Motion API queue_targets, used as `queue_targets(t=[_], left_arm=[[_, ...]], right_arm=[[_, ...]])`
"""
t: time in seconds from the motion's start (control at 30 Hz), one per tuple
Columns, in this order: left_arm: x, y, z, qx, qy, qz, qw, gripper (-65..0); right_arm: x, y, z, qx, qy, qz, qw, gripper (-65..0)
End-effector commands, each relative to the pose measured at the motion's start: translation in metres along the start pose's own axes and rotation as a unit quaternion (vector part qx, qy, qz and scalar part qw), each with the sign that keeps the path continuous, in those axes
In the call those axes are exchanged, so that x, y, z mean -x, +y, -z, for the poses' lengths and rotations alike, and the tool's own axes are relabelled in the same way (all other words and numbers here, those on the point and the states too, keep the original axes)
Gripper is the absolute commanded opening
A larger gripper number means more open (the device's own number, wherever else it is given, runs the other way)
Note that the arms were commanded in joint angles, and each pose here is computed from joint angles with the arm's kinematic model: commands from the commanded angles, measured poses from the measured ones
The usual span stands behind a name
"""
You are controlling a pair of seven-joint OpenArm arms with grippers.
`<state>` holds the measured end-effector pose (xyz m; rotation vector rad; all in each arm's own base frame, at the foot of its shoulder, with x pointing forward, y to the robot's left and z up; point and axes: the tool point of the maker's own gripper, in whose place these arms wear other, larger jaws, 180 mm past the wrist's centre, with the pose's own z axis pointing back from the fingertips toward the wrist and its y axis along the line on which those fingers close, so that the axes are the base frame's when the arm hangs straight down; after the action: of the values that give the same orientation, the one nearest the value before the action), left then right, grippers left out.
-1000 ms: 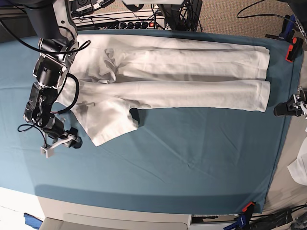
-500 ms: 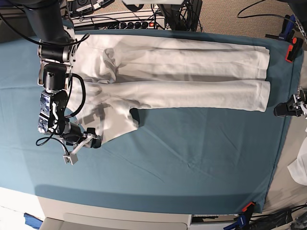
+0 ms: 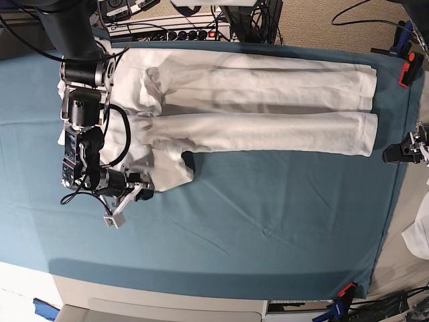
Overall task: Fold the T-shirt properly
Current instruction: 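Tuck the loose sleeve under the fold with the right gripper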
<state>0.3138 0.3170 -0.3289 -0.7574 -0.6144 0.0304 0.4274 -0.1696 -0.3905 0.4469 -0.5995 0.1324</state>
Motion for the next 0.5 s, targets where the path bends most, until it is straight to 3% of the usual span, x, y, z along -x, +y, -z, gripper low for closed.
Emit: queue_targets(t=[0.0,0.23,0.47], left_arm=[[-0.022,-0.004,-0.012,-0.001,-0.026,0.02,0.999,-39.4],[-0.022,-0.004,-0.012,-0.001,-0.027,0.02,0.999,-39.4],[-0.022,-0.004,-0.012,-0.001,-0.027,0.02,0.999,-39.4]], right_arm=[[-0.015,0.004,-0.009,0.0,-0.013,-0.02,0.9997,-65.0],[-0.033,0.047,-0.049,0.012,-0.051,-0.129,0.9903,-65.0],[0.025,0.096,-0.042,-0.029,-0.048,-0.13,0.9899,-65.0]])
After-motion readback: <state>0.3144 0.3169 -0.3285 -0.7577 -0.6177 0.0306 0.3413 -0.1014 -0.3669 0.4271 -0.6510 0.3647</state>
